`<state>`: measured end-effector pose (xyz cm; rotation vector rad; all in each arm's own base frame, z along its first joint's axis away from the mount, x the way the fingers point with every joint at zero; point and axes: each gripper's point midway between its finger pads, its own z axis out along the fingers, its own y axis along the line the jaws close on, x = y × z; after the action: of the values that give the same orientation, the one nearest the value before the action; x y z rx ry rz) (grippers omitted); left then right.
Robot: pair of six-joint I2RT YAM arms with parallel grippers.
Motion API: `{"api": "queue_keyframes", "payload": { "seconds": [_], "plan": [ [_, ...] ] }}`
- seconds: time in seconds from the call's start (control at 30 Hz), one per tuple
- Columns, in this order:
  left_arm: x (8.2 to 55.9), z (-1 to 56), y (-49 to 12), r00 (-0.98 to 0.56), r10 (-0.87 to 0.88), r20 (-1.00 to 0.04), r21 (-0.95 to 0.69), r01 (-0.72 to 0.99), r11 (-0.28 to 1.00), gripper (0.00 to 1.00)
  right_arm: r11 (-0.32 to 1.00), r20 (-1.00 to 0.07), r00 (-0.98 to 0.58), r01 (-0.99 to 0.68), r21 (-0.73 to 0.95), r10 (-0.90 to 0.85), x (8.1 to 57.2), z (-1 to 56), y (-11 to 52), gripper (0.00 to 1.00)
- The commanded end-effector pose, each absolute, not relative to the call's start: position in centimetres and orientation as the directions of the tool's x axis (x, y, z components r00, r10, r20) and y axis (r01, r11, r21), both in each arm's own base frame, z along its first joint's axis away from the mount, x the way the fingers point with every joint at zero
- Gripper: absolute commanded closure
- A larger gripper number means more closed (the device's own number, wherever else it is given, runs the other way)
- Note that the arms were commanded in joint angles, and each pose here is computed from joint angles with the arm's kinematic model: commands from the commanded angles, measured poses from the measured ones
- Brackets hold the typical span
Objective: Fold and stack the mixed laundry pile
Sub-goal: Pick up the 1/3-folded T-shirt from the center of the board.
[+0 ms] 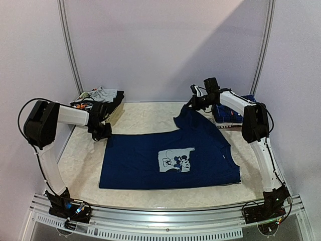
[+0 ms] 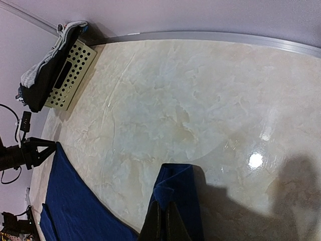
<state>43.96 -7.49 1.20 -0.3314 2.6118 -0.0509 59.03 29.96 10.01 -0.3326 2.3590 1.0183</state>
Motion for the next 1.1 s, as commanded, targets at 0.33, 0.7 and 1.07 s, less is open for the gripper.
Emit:
{"api": "queue_keyframes", "payload": {
  "seconds": [0.33, 0.7, 1.07],
  "plan": [
    [46.6, 0.5, -8.2, -0.844, -0.263, -0.467, -0.157, -0.213, 0.964, 0.76, 0.667, -0.616, -0.787, -0.478, 0.571, -0.037, 58.0, 13.9, 30.4, 1.0],
    [46.7, 0.6, -9.2, -0.839, -0.258, -0.48, -0.193, -0.186, 0.963, 1.0, 0.661, -0.629, -0.776, -0.494, 0.564, -0.044, 57.8, 14.7, 30.5, 1.0],
    [46.1, 4.7, -9.7, -0.795, -0.242, -0.557, -0.233, -0.131, 0.964, 1.0, 0.654, -0.662, -0.737, -0.57, 0.498, -0.138, 54.9, 17.0, 29.5, 1.0]
  ]
}}
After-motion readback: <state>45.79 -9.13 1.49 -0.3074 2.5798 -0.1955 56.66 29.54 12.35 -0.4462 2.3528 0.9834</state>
